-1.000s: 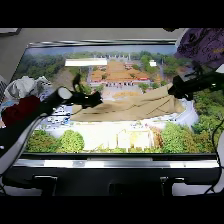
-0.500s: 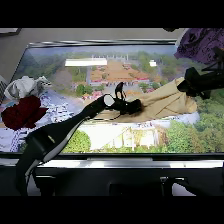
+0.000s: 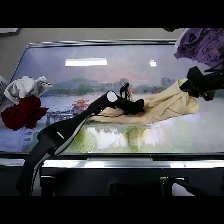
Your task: Fold the clothes and pants, and hang the long-sleeved shirts on hangers.
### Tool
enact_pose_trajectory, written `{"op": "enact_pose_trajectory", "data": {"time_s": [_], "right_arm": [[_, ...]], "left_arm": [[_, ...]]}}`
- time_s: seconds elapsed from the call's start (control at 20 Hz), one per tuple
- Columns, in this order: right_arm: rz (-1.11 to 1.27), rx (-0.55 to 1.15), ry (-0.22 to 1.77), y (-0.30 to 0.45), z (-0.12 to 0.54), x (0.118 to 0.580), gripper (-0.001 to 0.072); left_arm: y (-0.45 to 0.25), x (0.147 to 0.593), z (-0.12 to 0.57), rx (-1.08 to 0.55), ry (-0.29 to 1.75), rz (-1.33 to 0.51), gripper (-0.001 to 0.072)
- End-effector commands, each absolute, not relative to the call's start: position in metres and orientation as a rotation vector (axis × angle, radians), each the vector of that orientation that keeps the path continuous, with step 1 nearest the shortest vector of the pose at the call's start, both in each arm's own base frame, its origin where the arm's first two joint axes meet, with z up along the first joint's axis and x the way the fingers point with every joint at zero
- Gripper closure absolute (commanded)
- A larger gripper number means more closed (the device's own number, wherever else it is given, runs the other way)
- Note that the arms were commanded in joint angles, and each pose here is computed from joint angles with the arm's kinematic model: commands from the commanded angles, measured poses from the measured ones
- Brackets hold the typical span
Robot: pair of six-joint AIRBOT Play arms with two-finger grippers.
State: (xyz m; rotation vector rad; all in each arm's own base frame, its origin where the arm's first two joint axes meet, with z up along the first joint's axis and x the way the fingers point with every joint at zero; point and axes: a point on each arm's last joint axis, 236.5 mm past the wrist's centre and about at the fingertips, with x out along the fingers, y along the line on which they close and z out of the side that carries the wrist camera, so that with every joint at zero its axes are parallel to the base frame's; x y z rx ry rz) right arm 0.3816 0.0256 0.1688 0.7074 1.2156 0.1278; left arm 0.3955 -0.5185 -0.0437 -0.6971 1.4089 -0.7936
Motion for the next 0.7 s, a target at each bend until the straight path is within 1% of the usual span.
{"op": "enact_pose_trajectory", "data": {"time_s": [0.0,0.05,0.1,0.2,0.3,0.45,0.65], "right_arm": [[0.079,0.811,1.144,0.025,0.178,0.399,0.0685],[0.092,0.847,1.118,0.03,0.183,0.405,0.0685],[0.099,0.864,1.098,0.036,0.187,0.41,0.0685],[0.138,0.859,1.095,0.065,0.189,0.417,0.0685],[0.192,0.849,1.11,0.109,0.185,0.425,0.0685],[0.249,0.862,1.125,0.179,0.169,0.44,0.0685],[0.314,0.863,1.186,0.256,0.134,0.444,0.0685]], "left_arm": [[-0.431,0.4,-0.046,-0.394,1.507,-0.739,0.0692],[-0.394,0.415,-0.035,-0.325,1.493,-0.685,0.0691],[-0.362,0.43,-0.019,-0.295,1.466,-0.64,0.0691],[-0.301,0.458,0.029,-0.309,1.381,-0.591,0.0691],[-0.249,0.473,0.073,-0.354,1.306,-0.539,0.0691],[-0.177,0.477,0.129,-0.407,1.218,-0.457,0.069],[-0.113,0.47,0.172,-0.443,1.136,-0.374,0.069]]}}
